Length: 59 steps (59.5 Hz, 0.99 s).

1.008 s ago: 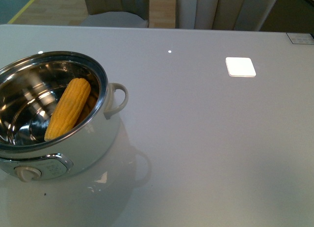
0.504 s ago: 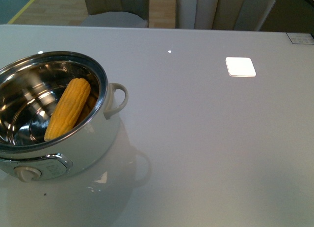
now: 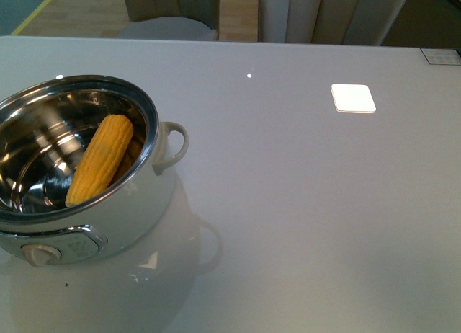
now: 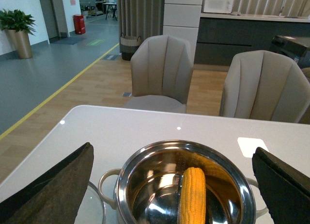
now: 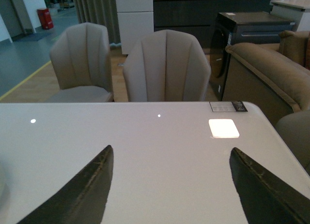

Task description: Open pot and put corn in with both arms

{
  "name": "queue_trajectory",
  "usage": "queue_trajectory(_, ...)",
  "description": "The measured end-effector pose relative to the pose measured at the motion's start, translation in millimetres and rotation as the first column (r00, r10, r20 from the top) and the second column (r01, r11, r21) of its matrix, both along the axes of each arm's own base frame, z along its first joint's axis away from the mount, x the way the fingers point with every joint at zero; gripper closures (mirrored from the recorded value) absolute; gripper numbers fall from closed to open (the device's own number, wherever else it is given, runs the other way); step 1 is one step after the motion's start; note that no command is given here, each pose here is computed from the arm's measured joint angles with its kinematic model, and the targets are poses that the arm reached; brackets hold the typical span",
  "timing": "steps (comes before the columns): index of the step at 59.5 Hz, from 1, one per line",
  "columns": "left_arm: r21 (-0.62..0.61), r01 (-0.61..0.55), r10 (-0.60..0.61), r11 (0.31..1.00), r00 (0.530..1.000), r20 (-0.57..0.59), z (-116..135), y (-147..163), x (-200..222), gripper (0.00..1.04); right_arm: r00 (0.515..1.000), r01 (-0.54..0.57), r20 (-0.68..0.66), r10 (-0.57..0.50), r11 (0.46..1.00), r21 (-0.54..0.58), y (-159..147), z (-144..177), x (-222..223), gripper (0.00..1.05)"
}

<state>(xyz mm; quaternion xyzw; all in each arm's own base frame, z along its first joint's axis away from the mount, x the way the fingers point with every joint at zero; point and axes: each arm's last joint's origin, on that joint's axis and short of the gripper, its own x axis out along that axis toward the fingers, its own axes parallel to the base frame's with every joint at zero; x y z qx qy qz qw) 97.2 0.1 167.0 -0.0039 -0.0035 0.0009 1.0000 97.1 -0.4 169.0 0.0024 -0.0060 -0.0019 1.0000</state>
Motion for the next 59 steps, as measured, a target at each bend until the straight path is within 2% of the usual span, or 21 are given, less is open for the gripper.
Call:
queue_trajectory(6,0.0,0.0,0.0,1.0,1.0,0.0,0.0,0.0,0.0,0.07,1.0,0.0,0.0,0.0,1.0,0.0,0.0,0.0,0.0,0.07)
queue_trajectory(59,0.0,0.0,0.0,1.0,1.0,0.0,0.0,0.0,0.0,0.07,1.0,0.0,0.0,0.0,1.0,0.0,0.0,0.0,0.0,0.09)
